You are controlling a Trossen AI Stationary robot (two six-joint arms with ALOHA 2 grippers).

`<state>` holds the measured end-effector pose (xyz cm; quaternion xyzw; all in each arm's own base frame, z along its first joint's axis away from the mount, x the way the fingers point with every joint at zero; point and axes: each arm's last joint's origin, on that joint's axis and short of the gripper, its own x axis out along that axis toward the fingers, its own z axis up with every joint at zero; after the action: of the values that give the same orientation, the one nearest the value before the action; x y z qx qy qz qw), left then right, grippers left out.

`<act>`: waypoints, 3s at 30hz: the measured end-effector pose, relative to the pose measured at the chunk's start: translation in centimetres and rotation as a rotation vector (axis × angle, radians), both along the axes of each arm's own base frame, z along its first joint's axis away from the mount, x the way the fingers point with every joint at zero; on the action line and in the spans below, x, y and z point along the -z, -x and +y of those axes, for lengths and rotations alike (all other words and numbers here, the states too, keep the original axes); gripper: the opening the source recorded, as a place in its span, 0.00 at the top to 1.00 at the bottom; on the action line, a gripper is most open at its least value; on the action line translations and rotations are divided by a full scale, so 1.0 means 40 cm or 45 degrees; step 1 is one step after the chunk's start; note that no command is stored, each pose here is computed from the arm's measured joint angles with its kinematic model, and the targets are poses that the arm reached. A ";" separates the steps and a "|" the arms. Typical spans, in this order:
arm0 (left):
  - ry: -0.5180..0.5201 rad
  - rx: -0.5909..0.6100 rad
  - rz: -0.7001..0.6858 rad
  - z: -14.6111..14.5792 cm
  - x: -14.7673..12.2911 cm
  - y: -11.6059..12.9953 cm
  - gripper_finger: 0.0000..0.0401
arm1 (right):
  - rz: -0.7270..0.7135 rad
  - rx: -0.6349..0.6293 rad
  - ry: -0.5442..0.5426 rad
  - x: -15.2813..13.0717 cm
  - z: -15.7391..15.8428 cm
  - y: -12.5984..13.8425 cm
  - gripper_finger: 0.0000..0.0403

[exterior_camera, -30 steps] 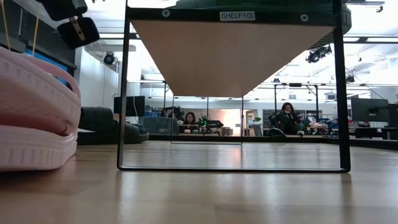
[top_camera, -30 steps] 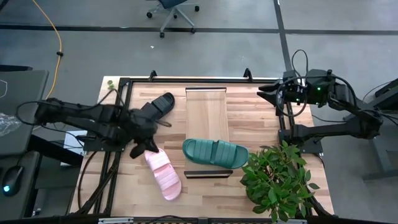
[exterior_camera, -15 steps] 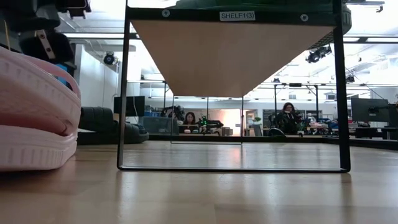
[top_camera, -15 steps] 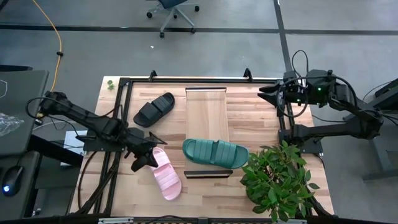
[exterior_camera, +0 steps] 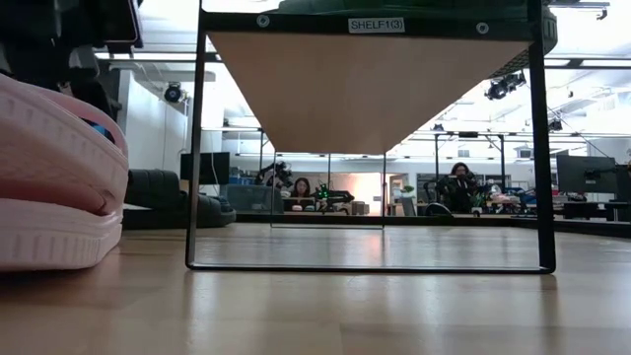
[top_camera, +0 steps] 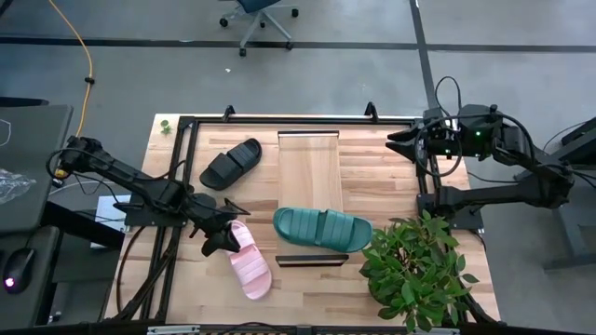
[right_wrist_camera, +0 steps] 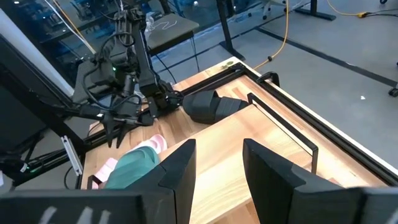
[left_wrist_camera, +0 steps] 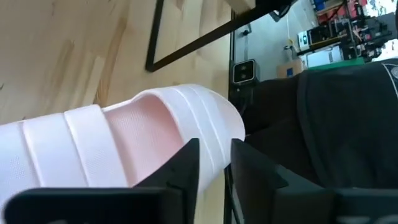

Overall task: Pick and place slippers onto the shelf
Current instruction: Put the pink pair of slippers on the shelf

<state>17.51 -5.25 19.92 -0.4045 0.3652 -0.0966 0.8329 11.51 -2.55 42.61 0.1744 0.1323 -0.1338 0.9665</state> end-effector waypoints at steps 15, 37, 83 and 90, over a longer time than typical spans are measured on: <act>0.109 0.012 0.060 -0.010 0.054 -0.022 0.72 | 0.015 0.000 -0.003 0.003 0.000 0.001 0.69; 0.150 0.073 0.073 -0.027 0.099 -0.071 0.72 | 0.061 0.002 -0.025 0.012 0.001 0.005 0.69; 0.167 0.062 0.096 -0.053 0.108 -0.072 0.97 | 0.075 -0.007 -0.003 0.013 0.001 0.005 0.69; 0.165 0.063 0.094 -0.053 0.108 -0.073 0.99 | 0.075 -0.008 -0.003 0.013 0.001 0.005 0.69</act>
<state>20.41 -7.39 15.59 -0.4515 0.3986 -0.1257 0.7883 11.29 -2.49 42.08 0.1711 0.1612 -0.1357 0.9624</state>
